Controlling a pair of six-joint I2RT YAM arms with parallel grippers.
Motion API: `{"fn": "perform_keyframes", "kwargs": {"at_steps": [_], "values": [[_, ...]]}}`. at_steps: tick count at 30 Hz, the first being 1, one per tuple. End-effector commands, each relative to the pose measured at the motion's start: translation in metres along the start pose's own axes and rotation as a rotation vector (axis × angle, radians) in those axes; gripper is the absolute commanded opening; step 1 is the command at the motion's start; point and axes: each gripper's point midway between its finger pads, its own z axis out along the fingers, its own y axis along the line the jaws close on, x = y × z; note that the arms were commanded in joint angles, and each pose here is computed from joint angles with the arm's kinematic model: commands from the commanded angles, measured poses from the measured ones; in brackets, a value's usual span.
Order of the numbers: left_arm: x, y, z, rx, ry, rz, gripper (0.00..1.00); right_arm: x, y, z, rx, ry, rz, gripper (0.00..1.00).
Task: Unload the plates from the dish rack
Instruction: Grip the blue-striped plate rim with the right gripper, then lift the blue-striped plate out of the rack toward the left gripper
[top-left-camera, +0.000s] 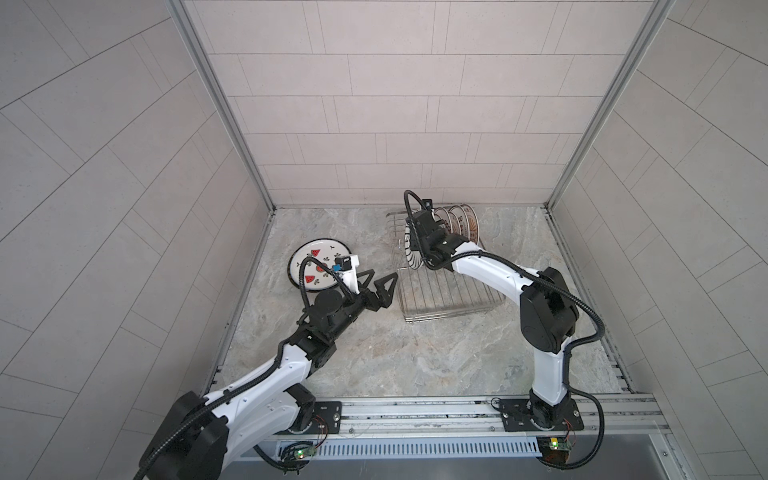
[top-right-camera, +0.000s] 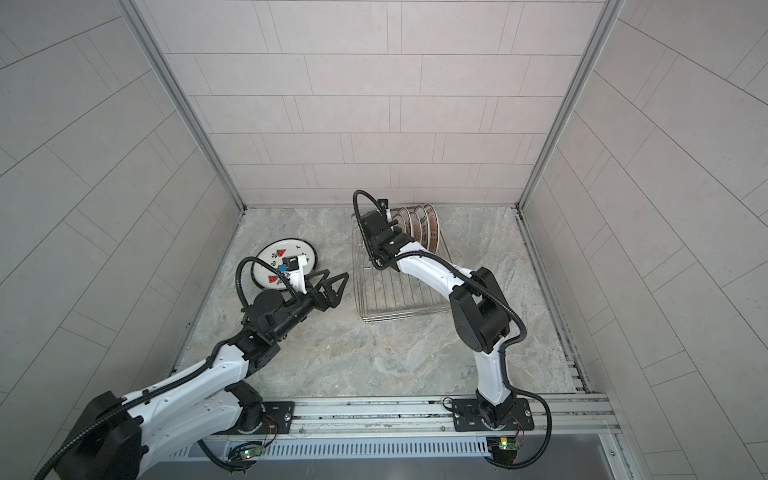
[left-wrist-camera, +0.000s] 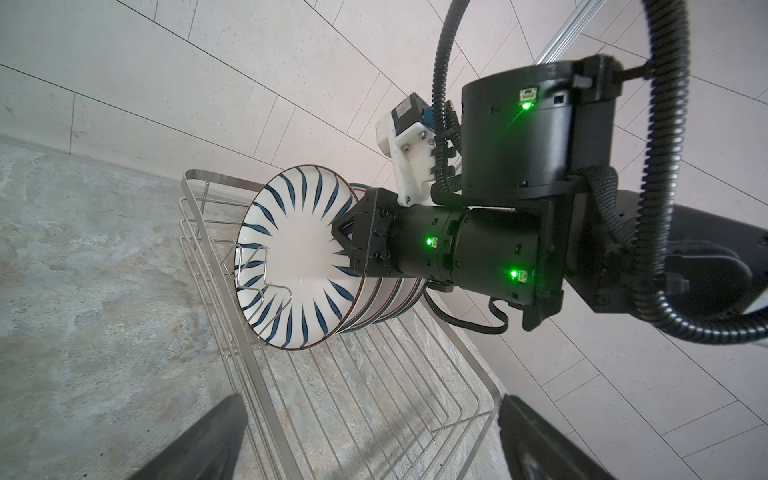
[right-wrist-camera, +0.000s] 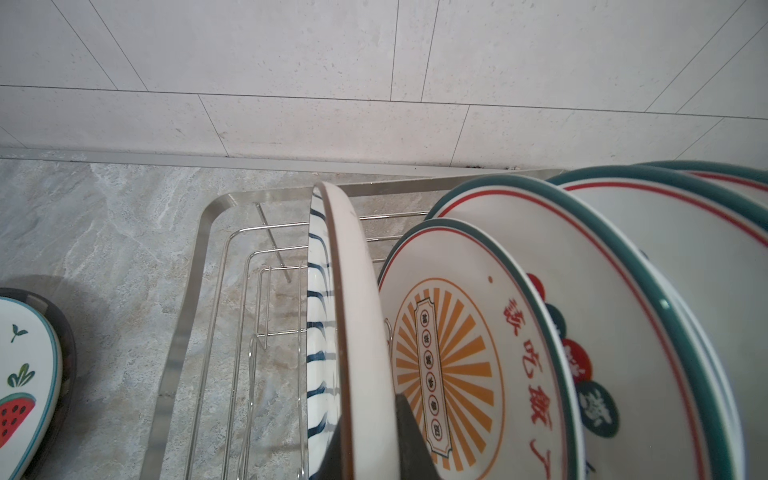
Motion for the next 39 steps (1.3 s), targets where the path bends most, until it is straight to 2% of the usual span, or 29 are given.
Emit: {"fn": "perform_keyframes", "kwargs": {"at_steps": [1,18,28,35,39], "values": [[-0.002,-0.001,-0.003,0.001,-0.016,0.006,1.00,-0.027,-0.014,-0.029,0.040,-0.078,-0.003,0.12],[-0.004,-0.005,-0.009,0.017,-0.023,0.002,1.00,-0.050,-0.022,-0.083,0.033,-0.181,-0.001,0.11],[-0.006,-0.007,-0.012,0.030,-0.033,-0.004,1.00,-0.052,-0.030,-0.103,-0.009,-0.197,0.019,0.11],[-0.008,-0.011,-0.016,0.052,-0.042,0.001,1.00,-0.051,-0.038,-0.122,-0.077,-0.212,0.064,0.11],[-0.008,-0.014,-0.018,0.066,-0.044,0.002,1.00,-0.047,-0.038,-0.130,-0.176,-0.200,0.100,0.11]]}}
